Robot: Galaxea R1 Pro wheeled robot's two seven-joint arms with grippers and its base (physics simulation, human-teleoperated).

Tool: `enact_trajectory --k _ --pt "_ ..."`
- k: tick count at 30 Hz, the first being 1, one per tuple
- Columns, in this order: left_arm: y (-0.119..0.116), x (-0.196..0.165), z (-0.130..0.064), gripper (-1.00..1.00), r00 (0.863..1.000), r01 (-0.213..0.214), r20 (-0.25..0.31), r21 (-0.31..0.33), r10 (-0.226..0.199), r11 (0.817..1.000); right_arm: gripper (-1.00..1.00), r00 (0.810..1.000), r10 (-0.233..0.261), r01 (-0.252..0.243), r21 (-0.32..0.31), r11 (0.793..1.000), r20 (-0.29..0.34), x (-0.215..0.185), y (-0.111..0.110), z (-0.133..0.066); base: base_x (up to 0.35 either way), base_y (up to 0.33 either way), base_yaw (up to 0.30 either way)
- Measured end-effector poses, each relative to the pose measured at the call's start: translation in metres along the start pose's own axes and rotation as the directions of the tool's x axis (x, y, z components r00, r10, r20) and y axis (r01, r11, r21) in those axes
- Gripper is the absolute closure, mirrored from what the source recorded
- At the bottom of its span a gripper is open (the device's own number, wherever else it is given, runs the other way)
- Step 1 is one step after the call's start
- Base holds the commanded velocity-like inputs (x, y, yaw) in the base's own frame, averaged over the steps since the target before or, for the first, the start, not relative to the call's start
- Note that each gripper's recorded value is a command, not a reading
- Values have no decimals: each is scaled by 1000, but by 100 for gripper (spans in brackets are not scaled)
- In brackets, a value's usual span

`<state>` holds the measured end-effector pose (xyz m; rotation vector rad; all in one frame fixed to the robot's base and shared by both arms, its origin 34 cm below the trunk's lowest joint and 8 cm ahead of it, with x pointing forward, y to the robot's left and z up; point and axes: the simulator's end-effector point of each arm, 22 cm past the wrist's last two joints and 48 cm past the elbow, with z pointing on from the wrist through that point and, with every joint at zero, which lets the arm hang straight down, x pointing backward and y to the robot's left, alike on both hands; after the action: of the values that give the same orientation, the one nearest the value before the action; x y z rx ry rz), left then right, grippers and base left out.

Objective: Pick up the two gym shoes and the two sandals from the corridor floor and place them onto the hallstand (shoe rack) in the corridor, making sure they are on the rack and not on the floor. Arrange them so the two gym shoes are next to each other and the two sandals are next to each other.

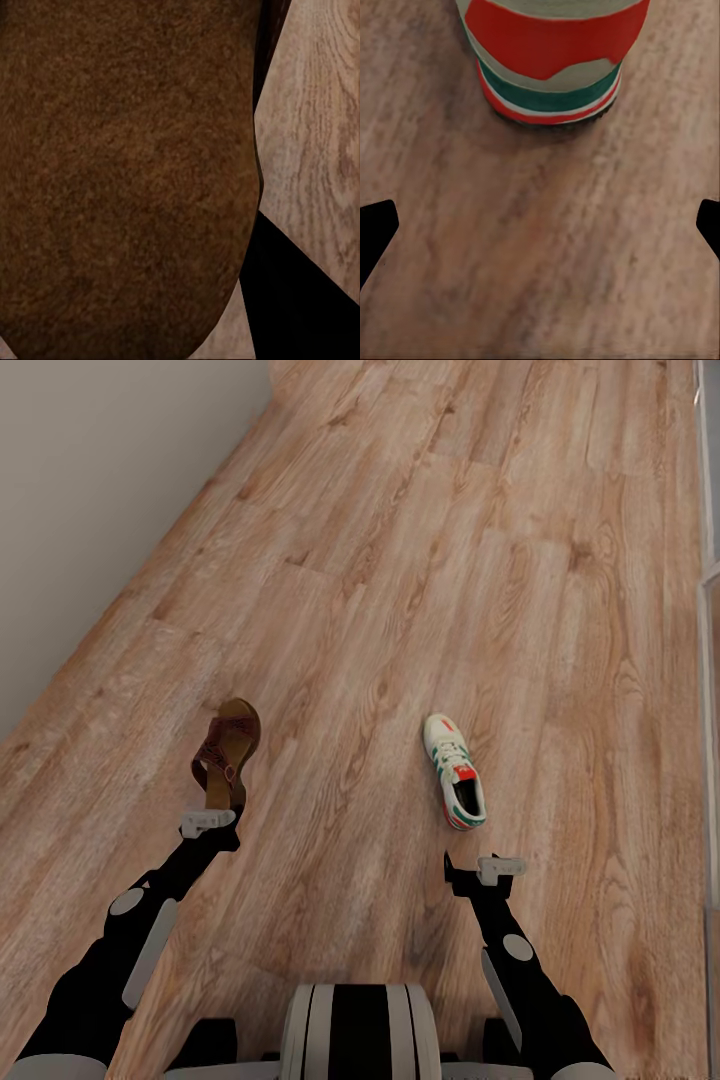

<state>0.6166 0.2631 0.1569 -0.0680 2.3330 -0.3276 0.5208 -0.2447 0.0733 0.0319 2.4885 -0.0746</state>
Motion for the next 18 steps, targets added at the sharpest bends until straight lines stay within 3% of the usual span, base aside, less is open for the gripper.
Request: enact_trajectory --k 14,18 --pt "2 8 2 100 1000 4 -11 -4 -4 1000 -100 1000 -1 1 0 1000 -14 8 0 1 3 0 0" --pt "2 8 2 100 1000 4 -12 -3 -4 1000 -100 1000 -1 1 0 1000 -13 8 0 1 194 0 0"
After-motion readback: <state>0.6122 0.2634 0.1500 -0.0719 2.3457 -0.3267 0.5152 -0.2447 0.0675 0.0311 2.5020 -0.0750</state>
